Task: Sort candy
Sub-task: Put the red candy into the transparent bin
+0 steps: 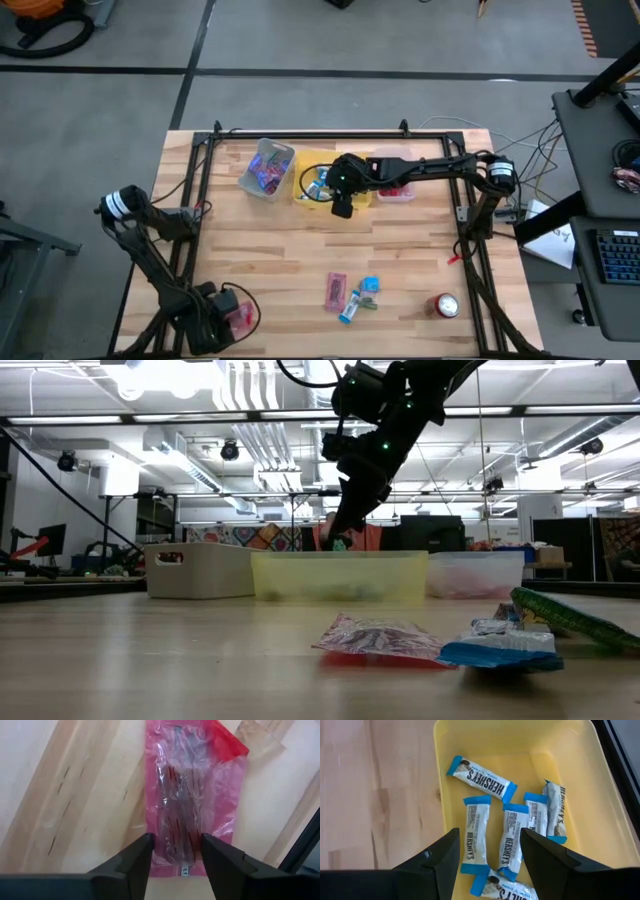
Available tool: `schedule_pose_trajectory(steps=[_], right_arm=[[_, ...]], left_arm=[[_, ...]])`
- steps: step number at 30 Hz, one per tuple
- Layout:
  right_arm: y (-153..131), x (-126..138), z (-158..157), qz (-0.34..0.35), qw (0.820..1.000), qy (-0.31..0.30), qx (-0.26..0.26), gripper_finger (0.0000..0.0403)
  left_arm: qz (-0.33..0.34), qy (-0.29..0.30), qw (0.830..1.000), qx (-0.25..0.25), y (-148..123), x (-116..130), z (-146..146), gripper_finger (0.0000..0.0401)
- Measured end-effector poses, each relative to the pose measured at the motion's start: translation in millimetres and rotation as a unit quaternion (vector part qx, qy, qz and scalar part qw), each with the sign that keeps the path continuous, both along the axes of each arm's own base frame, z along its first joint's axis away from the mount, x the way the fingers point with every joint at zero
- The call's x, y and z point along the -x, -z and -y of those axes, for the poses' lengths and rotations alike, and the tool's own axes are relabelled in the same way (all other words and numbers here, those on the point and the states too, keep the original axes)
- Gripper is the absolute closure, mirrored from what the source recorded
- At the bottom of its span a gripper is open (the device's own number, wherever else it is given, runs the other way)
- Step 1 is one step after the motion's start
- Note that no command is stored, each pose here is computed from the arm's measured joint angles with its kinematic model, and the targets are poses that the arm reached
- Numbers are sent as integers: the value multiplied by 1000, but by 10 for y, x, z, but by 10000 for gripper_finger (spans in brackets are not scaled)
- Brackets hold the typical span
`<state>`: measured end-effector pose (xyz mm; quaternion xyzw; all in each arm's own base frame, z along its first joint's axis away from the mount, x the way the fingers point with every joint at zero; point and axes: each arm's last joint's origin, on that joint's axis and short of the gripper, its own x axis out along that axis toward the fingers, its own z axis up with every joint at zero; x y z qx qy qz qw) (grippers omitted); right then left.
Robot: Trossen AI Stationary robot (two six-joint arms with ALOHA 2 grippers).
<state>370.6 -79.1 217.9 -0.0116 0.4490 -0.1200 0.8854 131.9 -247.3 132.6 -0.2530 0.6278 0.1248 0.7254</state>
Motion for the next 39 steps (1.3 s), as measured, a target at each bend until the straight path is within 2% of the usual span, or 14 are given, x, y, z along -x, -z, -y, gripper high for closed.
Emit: schedule_pose_trajectory(steps=[4, 11, 15, 18, 25, 29, 32, 34, 39], right_arm=[[0, -1, -3, 1, 1000, 4, -3, 204], [0, -9, -46, 1, 1000, 0, -4, 204], [-4, -14, -96, -1, 1000, -10, -3, 204], [-48, 6, -158, -1, 1000, -18, -2, 204], [-309, 83, -359, 32, 998, -47, 6, 204], [-495, 148, -523, 58, 995, -79, 19, 204], [-587, 188, -692, 71, 991, -111, 26, 204], [-625, 219, -816, 77, 988, -129, 26, 204], [-640, 292, -1198, 103, 977, -184, 18, 204]], left_arm=[[0, 2, 1000, -4, 10, 2, -1, 273], [2, 13, 1000, -8, 9, 10, -8, 385], [27, 25, 999, -12, -58, 1, 8, 379], [62, 42, 996, -38, -128, -24, 2, 379], [159, 54, 982, -84, -432, -111, -74, 394], [229, 61, 965, -111, -602, -225, -178, 395], [270, 91, 952, -110, -741, -367, -249, 396], [304, 121, 938, -113, -834, -495, -292, 396], [405, 233, 871, -156, -1015, -776, -352, 396]])
